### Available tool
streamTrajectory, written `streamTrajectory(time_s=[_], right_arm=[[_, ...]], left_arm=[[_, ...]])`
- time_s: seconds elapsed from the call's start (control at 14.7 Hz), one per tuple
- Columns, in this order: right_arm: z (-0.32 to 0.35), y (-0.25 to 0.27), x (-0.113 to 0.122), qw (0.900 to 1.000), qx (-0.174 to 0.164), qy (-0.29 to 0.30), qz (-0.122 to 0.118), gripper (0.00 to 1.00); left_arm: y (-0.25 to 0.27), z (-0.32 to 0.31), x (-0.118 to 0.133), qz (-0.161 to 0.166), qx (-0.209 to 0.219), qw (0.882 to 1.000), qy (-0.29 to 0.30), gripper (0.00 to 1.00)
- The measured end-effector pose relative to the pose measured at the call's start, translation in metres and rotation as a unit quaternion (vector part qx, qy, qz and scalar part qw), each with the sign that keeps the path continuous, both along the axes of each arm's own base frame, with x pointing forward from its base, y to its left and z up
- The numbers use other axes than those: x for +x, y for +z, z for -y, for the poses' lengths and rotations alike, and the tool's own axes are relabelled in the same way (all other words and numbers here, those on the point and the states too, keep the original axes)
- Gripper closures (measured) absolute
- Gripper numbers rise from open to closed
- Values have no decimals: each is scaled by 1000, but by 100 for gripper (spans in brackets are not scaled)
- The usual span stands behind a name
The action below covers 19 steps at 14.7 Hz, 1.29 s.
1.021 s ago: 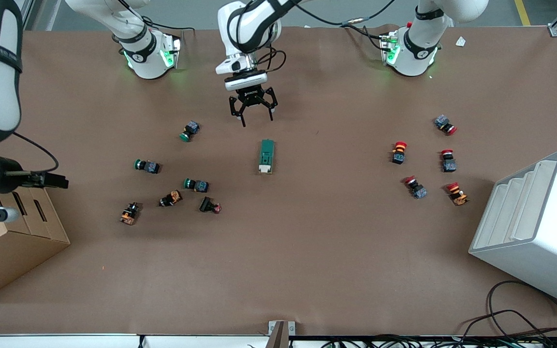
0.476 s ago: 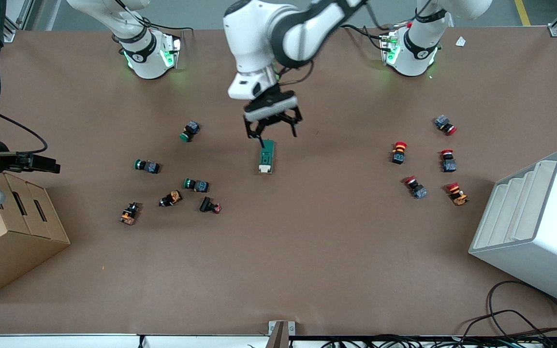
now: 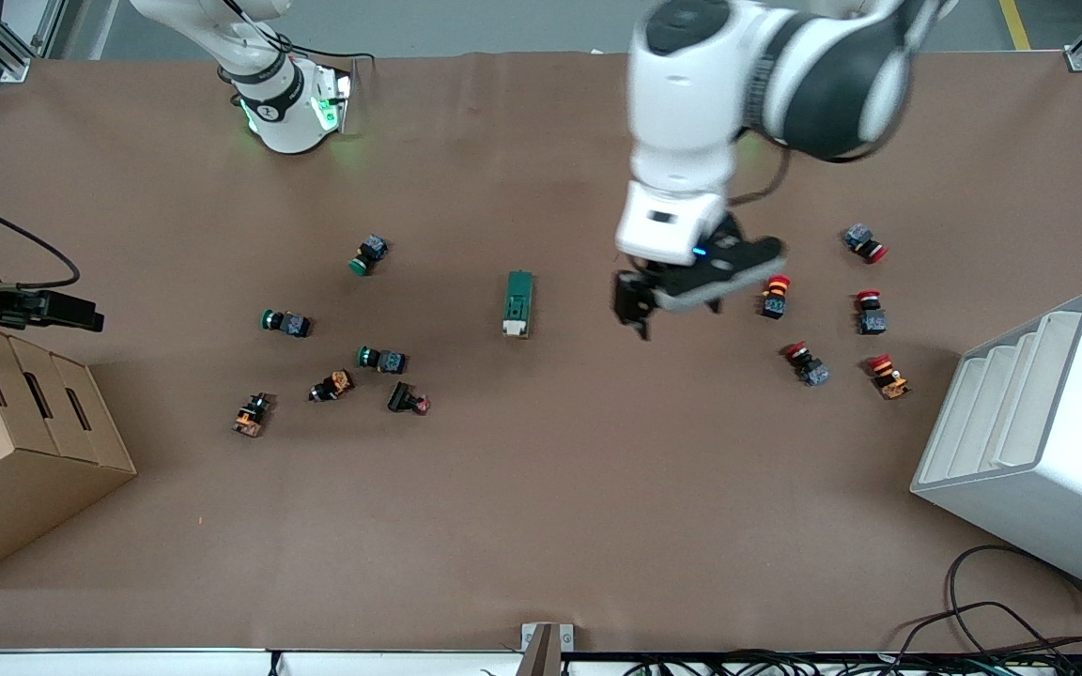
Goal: Close load switch with both arms
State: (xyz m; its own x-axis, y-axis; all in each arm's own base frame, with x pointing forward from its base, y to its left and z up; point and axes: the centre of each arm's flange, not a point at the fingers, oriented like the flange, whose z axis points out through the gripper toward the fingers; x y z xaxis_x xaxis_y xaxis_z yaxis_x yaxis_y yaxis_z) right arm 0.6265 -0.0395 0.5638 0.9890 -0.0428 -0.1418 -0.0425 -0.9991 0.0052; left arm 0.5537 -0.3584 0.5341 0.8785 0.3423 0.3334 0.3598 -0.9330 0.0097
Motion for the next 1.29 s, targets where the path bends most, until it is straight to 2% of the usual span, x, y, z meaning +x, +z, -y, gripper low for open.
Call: streamTrajectory(time_s=[0.2,0.54,0.75,0.95,1.29], right_arm=[[2,19,1,1000,-5,-1,20,0],[8,27,0,1000,-6,-7,29,0],[7,31,0,1000,-6,-6,29,0],[2,32,-10,1000,-1,-3,-3,0],[-1,77,-41,1000,3,-1,7,0]], left_arm=[[9,-51,27,-33,6,999,-18,0],[36,-131,53,-84,3,994,-64,0],[63,-173,50,-98,0,989,-112,0],[88,-221,40,-114,-2,985,-132,0],[113,-293,25,-136,-8,975,-176,0]])
